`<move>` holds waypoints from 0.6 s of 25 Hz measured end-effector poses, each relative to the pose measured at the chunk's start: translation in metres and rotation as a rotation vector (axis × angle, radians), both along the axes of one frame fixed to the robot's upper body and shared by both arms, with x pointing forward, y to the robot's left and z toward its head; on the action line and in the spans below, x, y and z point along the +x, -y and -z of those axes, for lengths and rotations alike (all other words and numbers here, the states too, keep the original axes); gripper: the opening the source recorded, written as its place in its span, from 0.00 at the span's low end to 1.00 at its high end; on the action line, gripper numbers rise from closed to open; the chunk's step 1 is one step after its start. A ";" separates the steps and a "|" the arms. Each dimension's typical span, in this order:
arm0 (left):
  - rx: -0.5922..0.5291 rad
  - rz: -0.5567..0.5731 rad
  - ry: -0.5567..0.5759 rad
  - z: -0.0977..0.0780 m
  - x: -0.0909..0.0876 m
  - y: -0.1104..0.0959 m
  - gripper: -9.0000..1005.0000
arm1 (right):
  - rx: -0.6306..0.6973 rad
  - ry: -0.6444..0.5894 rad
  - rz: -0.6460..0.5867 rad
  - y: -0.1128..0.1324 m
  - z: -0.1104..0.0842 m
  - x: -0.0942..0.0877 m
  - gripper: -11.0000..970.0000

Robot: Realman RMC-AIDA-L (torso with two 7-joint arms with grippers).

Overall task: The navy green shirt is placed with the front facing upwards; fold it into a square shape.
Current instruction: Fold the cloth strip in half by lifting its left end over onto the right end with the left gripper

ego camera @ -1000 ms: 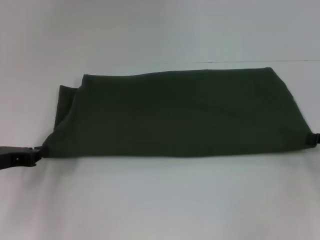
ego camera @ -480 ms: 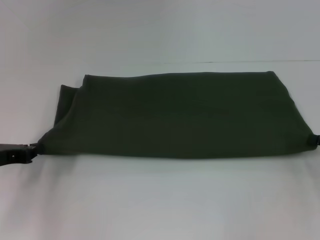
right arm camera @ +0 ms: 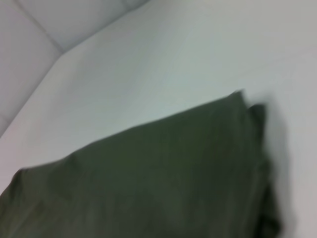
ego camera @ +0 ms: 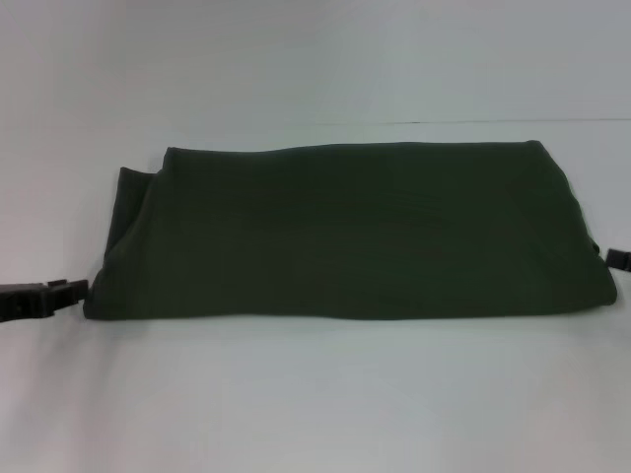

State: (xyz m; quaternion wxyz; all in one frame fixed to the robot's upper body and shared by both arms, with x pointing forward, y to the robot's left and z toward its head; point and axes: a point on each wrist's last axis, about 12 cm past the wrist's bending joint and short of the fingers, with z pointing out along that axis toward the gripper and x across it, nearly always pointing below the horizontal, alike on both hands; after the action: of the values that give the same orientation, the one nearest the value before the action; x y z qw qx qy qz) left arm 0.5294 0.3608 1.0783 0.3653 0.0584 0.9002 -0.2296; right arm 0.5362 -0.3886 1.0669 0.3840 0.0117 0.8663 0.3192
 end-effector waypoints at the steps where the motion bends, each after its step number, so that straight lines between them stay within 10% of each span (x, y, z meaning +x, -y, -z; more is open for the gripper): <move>1: -0.007 -0.019 -0.002 -0.001 -0.001 -0.003 0.08 | -0.001 0.007 0.016 0.005 -0.002 -0.001 0.28; 15: -0.269 -0.054 -0.181 -0.016 -0.006 0.002 0.77 | 0.023 0.075 -0.080 0.006 -0.044 0.021 0.74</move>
State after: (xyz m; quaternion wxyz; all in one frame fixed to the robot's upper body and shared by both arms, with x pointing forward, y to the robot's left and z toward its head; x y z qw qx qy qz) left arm 0.5234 0.3584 1.0939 0.2933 -0.0360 0.8918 -0.3426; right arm 0.5571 -0.3949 1.1110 0.4031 -0.0308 0.8473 0.3444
